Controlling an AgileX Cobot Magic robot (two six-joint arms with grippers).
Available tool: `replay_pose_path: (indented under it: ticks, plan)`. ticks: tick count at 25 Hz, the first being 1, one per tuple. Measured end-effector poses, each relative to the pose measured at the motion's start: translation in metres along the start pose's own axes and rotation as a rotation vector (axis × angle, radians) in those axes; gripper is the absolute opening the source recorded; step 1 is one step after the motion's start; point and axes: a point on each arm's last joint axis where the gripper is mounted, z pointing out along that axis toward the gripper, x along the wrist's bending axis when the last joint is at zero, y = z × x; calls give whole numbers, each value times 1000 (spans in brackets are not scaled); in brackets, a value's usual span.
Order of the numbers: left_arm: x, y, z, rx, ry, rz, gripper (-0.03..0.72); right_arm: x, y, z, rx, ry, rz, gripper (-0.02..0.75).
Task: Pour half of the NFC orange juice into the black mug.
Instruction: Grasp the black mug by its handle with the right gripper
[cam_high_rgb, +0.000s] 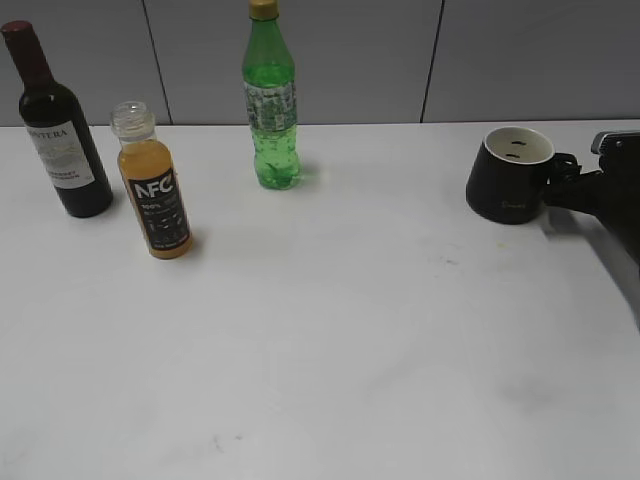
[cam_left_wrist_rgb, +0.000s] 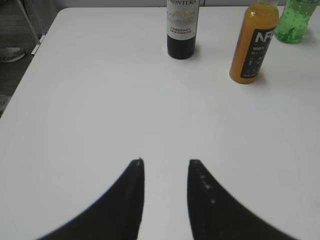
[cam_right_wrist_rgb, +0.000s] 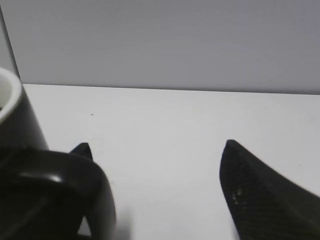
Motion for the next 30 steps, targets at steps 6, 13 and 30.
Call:
replay_pose_path:
  ticks: [6,13,30]
  plan:
    - [0,0,0,0,0,0,238,0,0,1,-2,0,5,595]
    - [0,0,0,0,0,0,238,2,0,2,8,23,50,301]
    - [0,0,0,0,0,0,238,7,-1,-1,21,49,56,26]
